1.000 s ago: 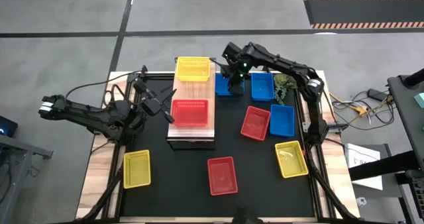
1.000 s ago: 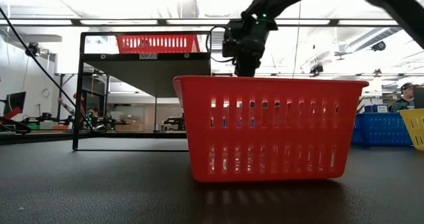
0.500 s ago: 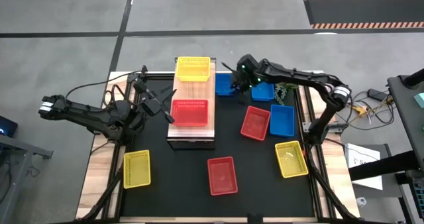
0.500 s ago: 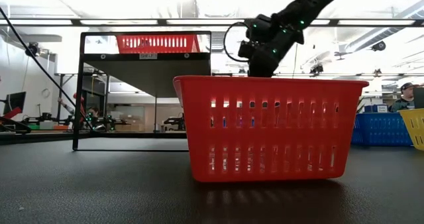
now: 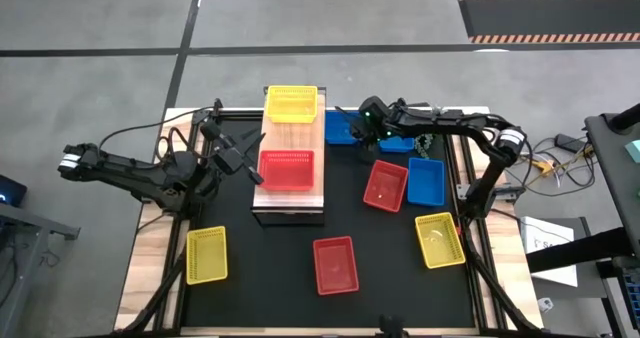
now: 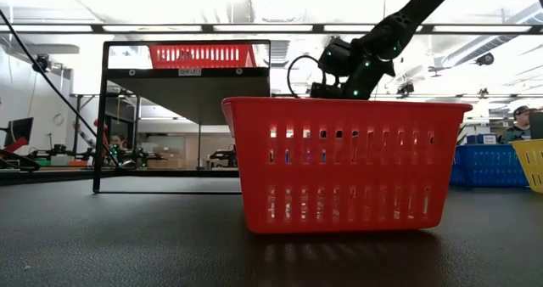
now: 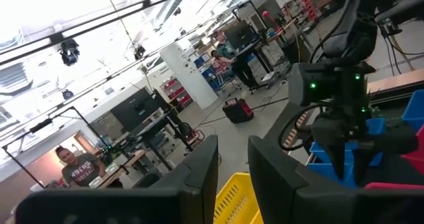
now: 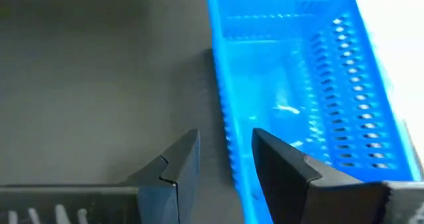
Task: Stack baskets on shelf by color
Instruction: Put the top left blue bin on the shelf
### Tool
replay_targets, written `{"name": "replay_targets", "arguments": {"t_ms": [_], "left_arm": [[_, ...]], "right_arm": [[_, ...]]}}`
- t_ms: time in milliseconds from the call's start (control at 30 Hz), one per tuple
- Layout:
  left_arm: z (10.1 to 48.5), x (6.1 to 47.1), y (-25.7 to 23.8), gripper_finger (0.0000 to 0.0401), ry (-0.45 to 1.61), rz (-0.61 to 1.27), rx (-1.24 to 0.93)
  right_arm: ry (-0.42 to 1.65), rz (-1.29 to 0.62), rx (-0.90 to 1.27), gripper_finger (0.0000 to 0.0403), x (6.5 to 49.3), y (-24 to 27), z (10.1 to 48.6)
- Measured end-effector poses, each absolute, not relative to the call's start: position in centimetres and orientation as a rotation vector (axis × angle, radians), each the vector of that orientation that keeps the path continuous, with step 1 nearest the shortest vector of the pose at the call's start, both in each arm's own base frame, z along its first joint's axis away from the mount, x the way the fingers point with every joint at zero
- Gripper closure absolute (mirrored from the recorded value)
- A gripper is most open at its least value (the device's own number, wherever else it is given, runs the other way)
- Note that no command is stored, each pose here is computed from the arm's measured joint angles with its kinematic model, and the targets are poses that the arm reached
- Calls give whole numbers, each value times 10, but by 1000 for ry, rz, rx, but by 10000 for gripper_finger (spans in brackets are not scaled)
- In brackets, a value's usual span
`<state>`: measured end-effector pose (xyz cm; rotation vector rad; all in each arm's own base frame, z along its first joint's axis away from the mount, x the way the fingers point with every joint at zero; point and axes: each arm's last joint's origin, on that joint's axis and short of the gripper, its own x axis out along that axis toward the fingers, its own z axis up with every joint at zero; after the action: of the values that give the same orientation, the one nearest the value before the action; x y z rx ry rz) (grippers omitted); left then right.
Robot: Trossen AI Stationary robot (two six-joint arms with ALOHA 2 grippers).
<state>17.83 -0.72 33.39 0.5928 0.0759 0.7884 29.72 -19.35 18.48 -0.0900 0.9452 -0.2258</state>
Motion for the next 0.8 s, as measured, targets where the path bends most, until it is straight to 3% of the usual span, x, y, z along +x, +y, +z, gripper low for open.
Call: {"name": "replay_targets", "arguments": {"t_ms": [467,800], "left_arm": [[333,177,-7,334,82,790,602],[331,178,-7,334,94,788,622]], "right_arm": [[959,-242,-144,271,297,-195,181],[1003,-229,-135,273,304,-200,158]]}}
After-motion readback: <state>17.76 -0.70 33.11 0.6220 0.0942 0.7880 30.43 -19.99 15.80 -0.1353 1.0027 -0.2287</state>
